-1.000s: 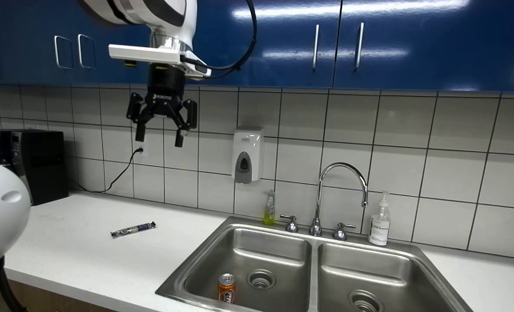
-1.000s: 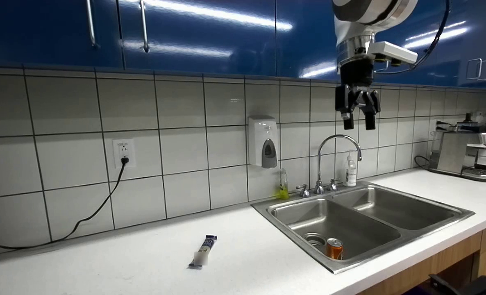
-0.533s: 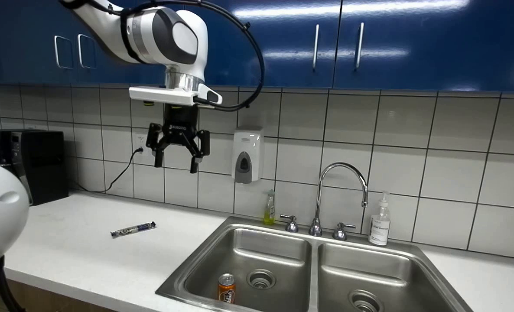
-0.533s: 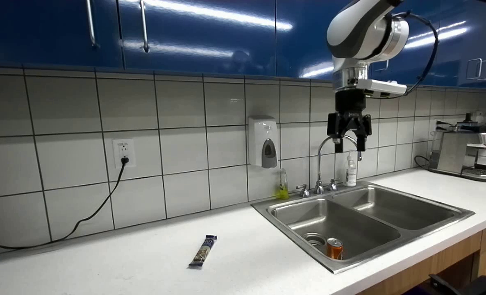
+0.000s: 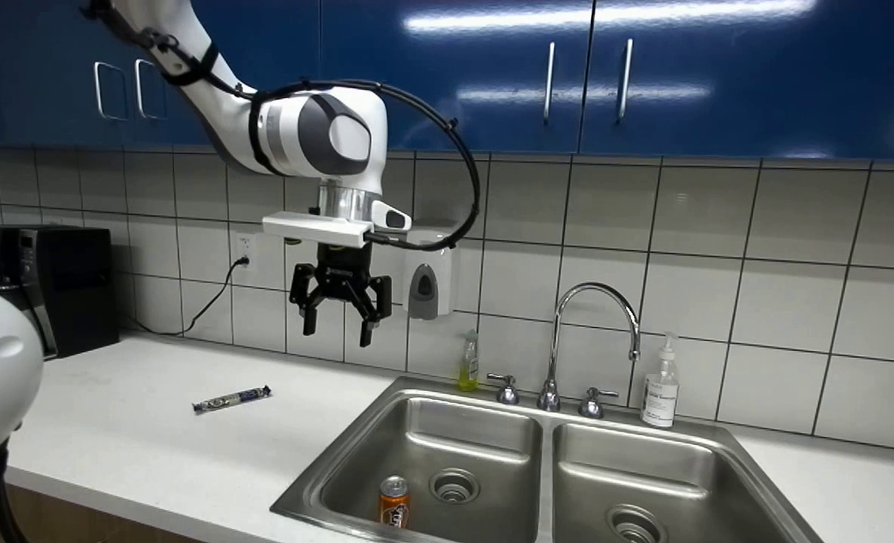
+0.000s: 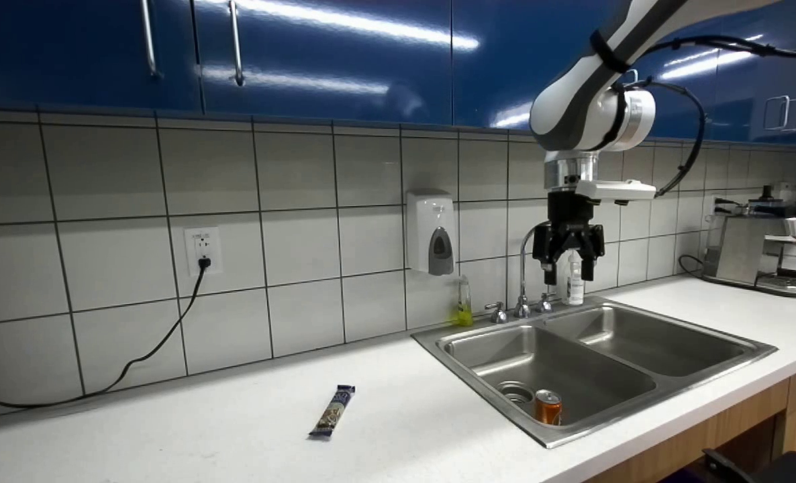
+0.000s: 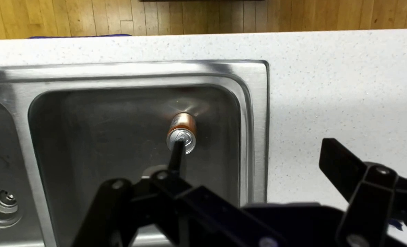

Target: Remove the can from the sink

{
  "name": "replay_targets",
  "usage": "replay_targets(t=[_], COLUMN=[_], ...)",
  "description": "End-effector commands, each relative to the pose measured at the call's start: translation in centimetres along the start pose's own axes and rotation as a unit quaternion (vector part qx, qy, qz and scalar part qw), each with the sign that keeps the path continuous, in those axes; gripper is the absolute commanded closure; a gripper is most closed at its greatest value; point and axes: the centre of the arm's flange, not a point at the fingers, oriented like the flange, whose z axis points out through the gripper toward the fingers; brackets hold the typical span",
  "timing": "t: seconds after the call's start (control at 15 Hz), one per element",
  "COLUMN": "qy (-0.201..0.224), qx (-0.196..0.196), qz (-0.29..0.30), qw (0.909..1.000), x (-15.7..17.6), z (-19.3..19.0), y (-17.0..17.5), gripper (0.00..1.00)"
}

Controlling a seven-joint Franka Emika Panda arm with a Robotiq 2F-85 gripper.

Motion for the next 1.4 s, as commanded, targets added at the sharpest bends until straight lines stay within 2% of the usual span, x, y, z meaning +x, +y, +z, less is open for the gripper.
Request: replay_targets(t=[0.0,0.73,1.33], qy=[0.004,0.019,0.018], qx=[-0.013,-0.037,-0.046], qz=[0.015,0.035,0.045], qw=[0.9998,0.9985,0.9978], x=[1.9,6.1,9.3], z=[3.4,13.5,19.8], y=[1.4,4.2,5.5], gripper=[0.0,0.0,0.0])
